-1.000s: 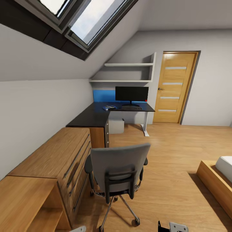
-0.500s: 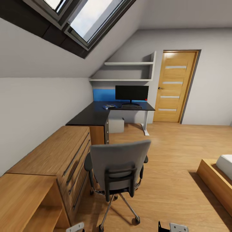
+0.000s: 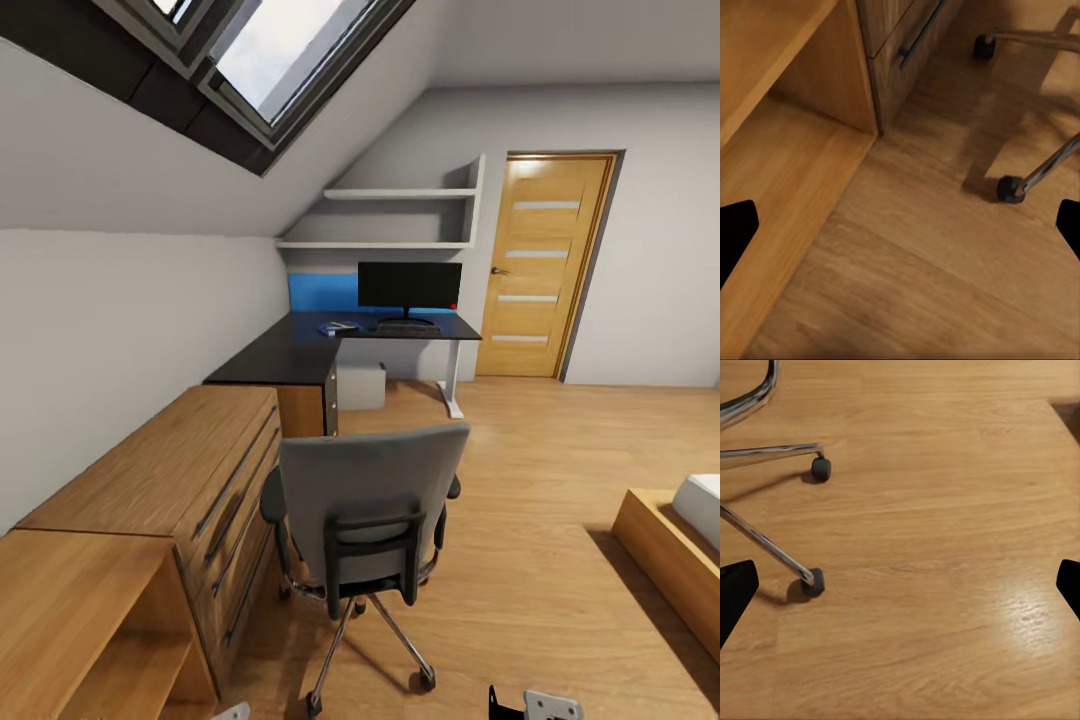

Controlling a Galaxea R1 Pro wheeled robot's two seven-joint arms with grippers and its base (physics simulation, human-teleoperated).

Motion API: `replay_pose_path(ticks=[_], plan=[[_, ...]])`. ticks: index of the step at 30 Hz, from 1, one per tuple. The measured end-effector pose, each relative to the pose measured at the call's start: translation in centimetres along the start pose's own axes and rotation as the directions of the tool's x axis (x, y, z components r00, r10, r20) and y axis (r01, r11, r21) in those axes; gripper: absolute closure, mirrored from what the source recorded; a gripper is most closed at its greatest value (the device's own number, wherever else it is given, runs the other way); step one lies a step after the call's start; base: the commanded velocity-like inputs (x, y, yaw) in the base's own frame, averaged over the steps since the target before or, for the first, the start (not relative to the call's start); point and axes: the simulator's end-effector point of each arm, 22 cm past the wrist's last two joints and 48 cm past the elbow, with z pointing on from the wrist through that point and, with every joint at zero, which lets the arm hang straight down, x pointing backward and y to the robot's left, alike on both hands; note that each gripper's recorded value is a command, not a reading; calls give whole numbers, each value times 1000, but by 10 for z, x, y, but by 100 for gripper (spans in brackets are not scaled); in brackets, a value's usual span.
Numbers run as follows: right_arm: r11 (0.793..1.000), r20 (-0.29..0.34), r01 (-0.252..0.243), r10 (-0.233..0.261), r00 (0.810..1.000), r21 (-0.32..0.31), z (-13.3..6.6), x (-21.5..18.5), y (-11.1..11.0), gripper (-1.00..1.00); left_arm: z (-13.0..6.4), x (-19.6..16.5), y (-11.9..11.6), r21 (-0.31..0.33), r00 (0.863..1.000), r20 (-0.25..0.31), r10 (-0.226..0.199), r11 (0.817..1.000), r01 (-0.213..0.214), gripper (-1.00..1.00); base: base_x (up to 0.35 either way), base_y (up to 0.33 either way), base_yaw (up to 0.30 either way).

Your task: In the bedroom, organize the workspace by keeping the computer under the desk, ensuring the monitor is on the desk, placing the keyboard on the desk next to the monitor, placing the mouse on the desk next to the keyboard, moving the folder from the swivel chair onto the desk next to the mouse, stacking the notebook on top of the folder with the pen on top of the notebook, and positioning the swivel chair next to the desk.

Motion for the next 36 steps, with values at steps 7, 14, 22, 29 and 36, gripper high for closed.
replay_pose_path(ticks=[7, 14, 22, 29, 36], plan=[[1000, 1, -2, 2, 1000, -3, 6, 11, 3, -100, 9, 13, 4, -7, 1000, -6, 1, 1000, -1, -100, 0, 0, 0], [1000, 2, -3, 3, 1000, -2, 12, 23, 4, -100, 17, 24, 5, -11, 1000, -7, -1, 1000, 1, -100, 0, 0, 0], [1000, 10, -3, 3, 1000, 1, 19, 35, 2, -100, 27, 34, 5, -8, 1000, -5, 0, 1000, 0, -100, 0, 0, 0], [998, 157, -53, 49, 986, 25, 40, -12, -14, -100, 43, 2, -36, 61, 997, -69, 28, 998, -24, -100, 0, 0, 0], [994, 253, -98, 84, 964, 42, 75, -85, -12, -100, 62, -58, -69, 107, 999, -41, 30, 994, -25, -100, 0, 0, 0]])
